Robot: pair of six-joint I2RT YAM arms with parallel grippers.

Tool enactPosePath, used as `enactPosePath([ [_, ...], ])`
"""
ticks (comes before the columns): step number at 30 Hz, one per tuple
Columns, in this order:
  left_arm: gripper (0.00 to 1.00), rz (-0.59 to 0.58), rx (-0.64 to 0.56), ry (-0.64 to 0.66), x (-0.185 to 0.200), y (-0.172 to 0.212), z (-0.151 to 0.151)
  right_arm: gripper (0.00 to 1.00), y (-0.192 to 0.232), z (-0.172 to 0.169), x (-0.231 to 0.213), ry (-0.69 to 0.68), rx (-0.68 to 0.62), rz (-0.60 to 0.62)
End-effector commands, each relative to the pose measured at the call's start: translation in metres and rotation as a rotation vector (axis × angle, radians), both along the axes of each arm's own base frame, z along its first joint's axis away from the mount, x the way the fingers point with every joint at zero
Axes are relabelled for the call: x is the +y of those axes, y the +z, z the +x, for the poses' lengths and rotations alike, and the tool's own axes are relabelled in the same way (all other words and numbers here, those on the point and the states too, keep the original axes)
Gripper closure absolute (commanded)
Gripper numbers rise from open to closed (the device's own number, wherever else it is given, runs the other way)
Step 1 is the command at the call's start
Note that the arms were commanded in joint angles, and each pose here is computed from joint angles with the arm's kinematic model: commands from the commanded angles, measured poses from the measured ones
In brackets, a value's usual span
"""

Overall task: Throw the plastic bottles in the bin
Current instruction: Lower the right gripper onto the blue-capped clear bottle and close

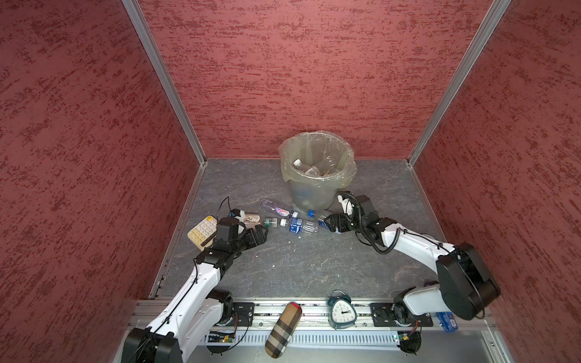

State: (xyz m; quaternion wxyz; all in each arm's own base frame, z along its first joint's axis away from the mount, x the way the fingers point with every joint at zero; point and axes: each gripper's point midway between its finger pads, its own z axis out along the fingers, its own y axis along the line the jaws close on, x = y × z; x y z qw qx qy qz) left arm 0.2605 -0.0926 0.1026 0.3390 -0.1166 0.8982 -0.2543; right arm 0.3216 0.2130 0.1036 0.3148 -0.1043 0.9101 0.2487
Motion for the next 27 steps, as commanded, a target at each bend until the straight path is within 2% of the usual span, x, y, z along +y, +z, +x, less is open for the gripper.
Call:
enactPosePath([
  [1, 0.00, -0.006, -0.029, -0.015, 0.000, 0.003, 0.001, 0.02, 0.004, -0.017, 0.008, 0.043, 0.043, 0.026],
  [10, 0.00, -0.013, -0.030, -0.017, 0.000, 0.003, 0.001, 0.01, 0.023, 0.008, -0.009, -0.048, -0.075, -0.052],
  [17, 0.00, -0.019, -0.032, -0.017, 0.000, 0.003, 0.000, 0.01, 0.004, 0.031, -0.005, -0.065, -0.055, -0.075],
  [23, 0.01, -0.024, -0.036, -0.023, -0.001, 0.004, 0.000, 0.01, -0.005, 0.029, 0.005, -0.031, -0.025, -0.043],
  [27, 0.00, -0.027, -0.035, -0.027, -0.002, 0.003, 0.000, 0.01, -0.011, 0.013, 0.011, 0.009, -0.003, -0.043],
])
